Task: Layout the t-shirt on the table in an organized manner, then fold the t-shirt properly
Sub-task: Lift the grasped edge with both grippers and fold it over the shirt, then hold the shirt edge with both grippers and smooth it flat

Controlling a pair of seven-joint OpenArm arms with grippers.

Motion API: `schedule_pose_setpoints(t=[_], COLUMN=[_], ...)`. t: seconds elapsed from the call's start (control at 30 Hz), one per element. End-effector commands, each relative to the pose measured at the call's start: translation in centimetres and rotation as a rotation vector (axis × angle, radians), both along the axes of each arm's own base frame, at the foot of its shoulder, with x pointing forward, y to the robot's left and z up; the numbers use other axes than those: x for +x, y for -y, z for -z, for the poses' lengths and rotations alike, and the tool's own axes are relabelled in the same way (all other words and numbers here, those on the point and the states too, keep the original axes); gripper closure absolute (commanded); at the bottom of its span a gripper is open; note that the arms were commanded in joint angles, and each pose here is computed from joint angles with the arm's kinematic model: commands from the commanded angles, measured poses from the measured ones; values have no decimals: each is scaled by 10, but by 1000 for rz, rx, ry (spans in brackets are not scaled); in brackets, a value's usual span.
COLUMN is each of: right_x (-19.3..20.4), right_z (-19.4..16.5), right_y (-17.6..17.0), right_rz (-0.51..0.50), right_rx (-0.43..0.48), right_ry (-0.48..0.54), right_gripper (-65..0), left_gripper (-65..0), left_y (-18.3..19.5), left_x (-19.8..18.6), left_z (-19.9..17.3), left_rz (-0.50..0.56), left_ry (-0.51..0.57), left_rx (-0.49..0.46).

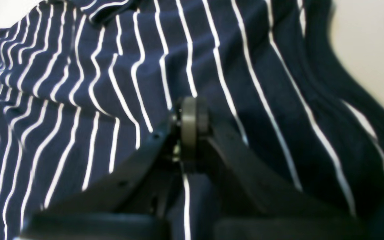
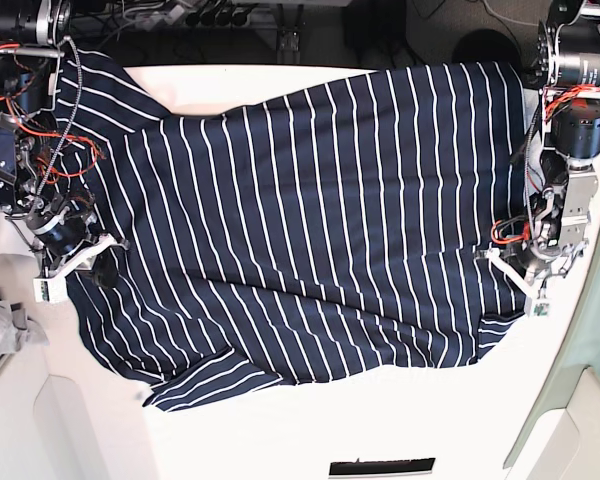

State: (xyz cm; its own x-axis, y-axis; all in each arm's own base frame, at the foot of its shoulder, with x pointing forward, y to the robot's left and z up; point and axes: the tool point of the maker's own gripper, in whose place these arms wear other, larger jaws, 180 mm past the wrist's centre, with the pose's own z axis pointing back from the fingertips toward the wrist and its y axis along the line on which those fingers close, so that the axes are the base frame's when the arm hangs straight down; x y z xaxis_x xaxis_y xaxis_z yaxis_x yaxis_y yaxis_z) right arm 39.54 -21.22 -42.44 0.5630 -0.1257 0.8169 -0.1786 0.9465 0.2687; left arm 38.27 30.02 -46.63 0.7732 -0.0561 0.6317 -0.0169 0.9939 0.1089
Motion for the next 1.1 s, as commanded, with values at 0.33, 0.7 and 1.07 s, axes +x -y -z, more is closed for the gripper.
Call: schedule_pose_setpoints(t=[0.33, 0.7, 1.07], right_x=[-22, -91, -64], right_z=[13, 53, 6], right_y=[22, 52, 51], right_rz=[-19, 15, 39], right_rx=[-71, -76, -45], right_ry=[-76, -212, -25], right_gripper=[0, 0, 0], left_gripper=[0, 0, 0], left_y=[30, 60, 51], left_x=[40, 50, 72], left_z=[-7, -7, -38], left_rz=[-26, 113, 187], left_ry=[-24, -58, -108], left_rx=[-88, -19, 98])
